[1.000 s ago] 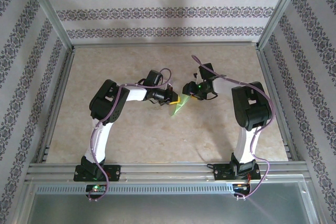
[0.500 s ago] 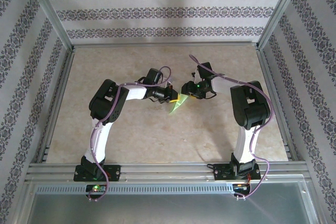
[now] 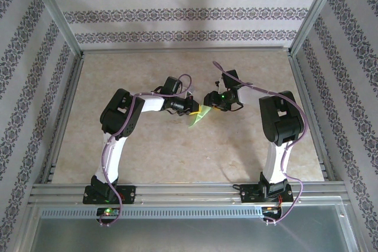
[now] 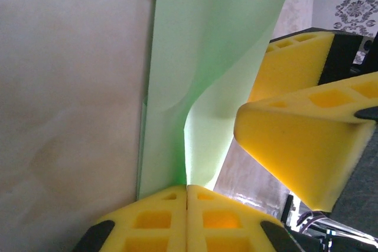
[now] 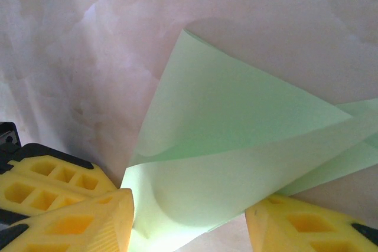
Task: Fold a paper plane with a square sheet of paper (fold left side to right side)
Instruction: Fold the wing for the fifth time at the center of the table.
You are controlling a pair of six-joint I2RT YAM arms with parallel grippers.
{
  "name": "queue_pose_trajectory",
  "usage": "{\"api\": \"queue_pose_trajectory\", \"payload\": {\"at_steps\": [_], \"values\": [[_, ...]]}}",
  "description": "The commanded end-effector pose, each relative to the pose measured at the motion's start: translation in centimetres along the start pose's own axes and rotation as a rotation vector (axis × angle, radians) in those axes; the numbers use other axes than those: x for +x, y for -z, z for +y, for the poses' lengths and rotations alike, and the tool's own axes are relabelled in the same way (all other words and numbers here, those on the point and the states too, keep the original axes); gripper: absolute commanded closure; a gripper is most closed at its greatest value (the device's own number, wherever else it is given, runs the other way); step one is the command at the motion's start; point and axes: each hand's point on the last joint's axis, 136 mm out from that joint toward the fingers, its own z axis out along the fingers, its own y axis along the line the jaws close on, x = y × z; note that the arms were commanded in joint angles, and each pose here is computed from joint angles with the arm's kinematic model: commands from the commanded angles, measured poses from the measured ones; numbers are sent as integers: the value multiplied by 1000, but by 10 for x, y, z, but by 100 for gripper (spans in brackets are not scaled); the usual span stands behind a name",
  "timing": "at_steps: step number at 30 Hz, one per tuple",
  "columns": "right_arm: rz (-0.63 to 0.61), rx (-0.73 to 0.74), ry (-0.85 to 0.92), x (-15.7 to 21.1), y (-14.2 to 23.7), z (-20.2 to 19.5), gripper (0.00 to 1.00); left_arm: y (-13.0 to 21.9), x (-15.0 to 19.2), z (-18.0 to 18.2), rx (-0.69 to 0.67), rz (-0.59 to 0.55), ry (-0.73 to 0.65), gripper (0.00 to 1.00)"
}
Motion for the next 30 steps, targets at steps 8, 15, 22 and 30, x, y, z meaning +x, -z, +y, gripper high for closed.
{"api": "queue_pose_trajectory", "payload": {"at_steps": [8,15,22,30], "values": [[1,-31,78,-11,-9,9,46,23,-8,-20,29,-57,-39,79],[22,-43,127,-11,-12,12,46,30,-15,-24,5,-80,-59,71],[60,-65,194,-9,-18,23,47,57,-15,-30,-24,-152,-73,61],[113,-86,285,-4,-30,42,47,64,-1,-20,-44,-159,-23,60]]}}
